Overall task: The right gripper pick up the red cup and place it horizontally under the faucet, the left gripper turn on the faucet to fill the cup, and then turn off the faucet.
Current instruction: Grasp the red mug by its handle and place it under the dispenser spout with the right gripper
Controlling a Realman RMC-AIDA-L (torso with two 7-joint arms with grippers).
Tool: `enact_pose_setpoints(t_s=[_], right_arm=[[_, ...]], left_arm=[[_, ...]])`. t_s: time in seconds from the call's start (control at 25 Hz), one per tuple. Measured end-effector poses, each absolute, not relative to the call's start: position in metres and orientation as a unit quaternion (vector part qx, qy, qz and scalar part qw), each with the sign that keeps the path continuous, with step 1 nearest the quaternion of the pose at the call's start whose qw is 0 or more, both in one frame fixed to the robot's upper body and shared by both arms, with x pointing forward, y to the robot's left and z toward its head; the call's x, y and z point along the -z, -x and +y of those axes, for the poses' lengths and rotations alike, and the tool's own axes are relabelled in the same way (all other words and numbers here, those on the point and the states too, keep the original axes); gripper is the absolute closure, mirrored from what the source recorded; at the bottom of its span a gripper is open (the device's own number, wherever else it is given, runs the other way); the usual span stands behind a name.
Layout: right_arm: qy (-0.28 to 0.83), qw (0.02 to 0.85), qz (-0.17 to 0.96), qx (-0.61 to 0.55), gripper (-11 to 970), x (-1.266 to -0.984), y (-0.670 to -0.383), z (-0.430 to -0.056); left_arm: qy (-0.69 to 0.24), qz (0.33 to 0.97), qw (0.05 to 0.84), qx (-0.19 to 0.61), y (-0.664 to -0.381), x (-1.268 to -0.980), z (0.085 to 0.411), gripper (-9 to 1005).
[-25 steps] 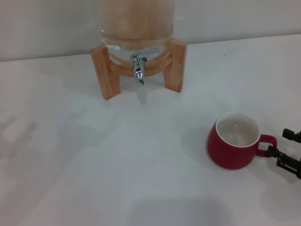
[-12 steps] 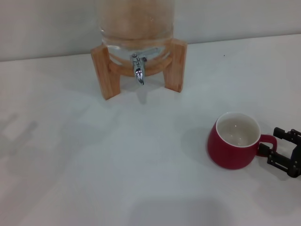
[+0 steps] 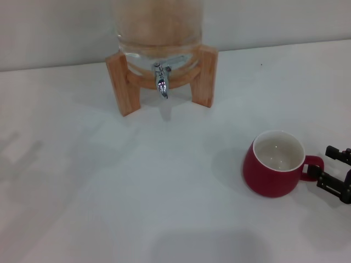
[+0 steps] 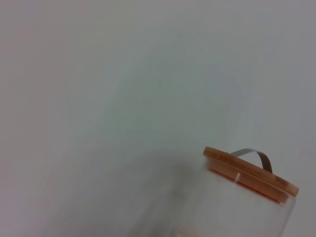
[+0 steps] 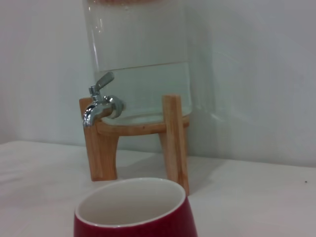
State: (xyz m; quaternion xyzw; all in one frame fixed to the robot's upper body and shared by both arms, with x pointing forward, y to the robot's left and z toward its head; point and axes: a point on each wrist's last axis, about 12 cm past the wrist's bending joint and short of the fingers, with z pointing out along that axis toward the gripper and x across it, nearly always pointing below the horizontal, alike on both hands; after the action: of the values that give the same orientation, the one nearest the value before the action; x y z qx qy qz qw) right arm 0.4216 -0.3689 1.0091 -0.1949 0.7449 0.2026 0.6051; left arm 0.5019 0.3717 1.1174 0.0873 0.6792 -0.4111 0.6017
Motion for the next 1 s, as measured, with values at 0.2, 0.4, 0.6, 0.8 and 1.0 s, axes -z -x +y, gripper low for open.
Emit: enact_pose_setpoints(t_s=[0.2, 0.4, 0.6, 0.8, 1.0], right_arm=[[0.194, 0.606, 0.746, -0.193, 303, -1.0085, -0.4208, -0.3712], [0.193, 0.607, 0.747, -0.191, 309, -1.0082, -0.4211, -0.3714], [0.195, 0.602, 0.750, -0.192, 316, -1.0068, -0.4225, -0.3703], [0.188, 0.602, 0.752, -0.195, 322, -1.0051, -0.4224, -0.3683], [0.185, 0.602, 0.752, -0.196, 329, -1.0053, -0.4229, -0.3683]], left_arm=[[-0.088, 0.679, 0.602, 0.410, -0.5027, -1.1179, 0.3718, 170], [-0.088, 0.679, 0.602, 0.411, -0.5032, -1.1183, 0.3715, 170], [-0.090, 0.678, 0.603, 0.410, -0.5039, -1.1191, 0.3714, 170], [-0.093, 0.677, 0.605, 0.407, -0.5048, -1.1211, 0.3719, 170], [-0.093, 0.677, 0.606, 0.407, -0.5052, -1.1213, 0.3718, 170]])
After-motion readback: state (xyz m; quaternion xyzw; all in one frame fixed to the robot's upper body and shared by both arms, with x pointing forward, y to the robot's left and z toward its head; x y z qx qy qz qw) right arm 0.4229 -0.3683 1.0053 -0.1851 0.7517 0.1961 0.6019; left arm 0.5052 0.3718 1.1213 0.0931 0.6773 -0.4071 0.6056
